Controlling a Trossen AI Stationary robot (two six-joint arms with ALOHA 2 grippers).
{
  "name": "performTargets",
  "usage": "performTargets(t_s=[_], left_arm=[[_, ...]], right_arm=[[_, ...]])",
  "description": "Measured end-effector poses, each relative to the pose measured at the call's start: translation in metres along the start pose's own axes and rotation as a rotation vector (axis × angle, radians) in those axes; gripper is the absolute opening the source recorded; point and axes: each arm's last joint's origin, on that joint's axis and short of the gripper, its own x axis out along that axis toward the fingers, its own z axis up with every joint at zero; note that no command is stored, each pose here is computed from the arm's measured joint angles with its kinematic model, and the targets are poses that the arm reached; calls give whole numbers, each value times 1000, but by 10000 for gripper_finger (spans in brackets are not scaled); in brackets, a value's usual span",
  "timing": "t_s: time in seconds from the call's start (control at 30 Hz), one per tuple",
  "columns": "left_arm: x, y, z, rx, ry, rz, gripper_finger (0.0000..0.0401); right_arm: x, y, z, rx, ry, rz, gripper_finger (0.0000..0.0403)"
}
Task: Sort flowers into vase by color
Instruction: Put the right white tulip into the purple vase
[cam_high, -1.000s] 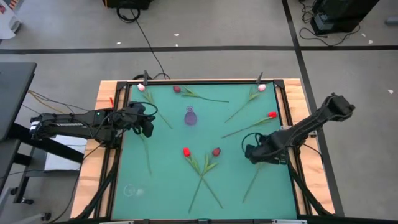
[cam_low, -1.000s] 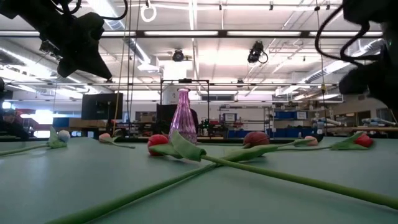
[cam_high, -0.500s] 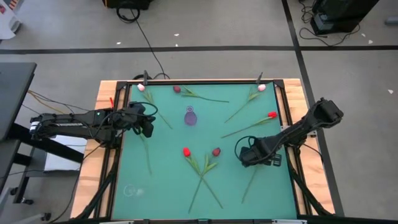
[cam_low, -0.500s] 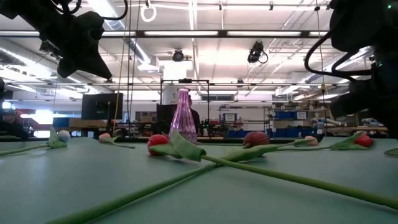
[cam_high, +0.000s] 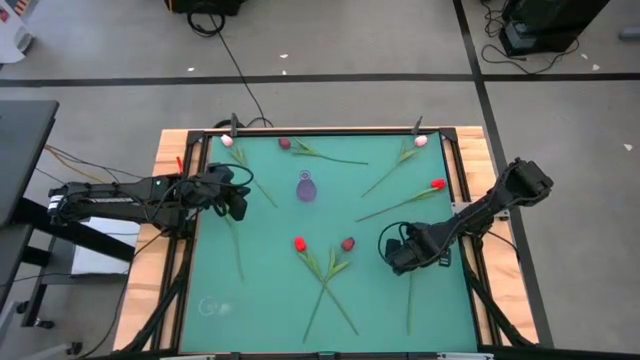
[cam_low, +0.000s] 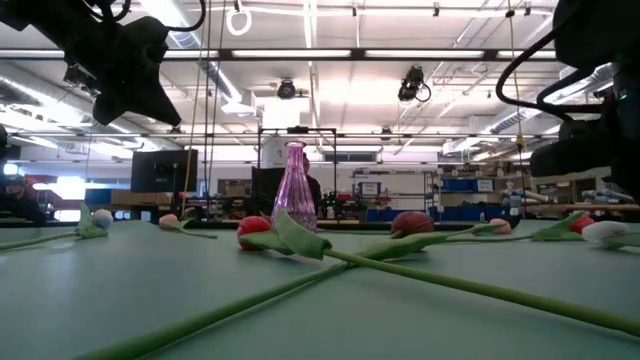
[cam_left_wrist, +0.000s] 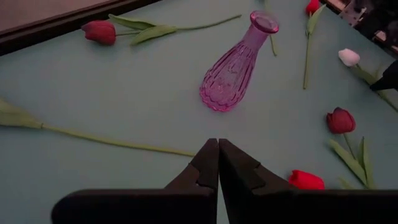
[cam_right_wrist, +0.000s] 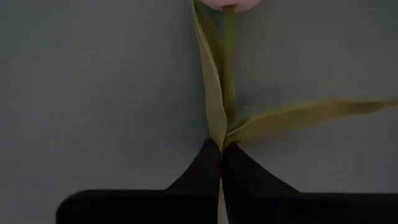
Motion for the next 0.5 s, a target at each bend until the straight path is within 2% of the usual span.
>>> performTargets(t_s=[0.5], left_arm=[[0,-2,1,8,3,-45,18]], right_arm=[[-74,42,-3,-47,-356,485,7]])
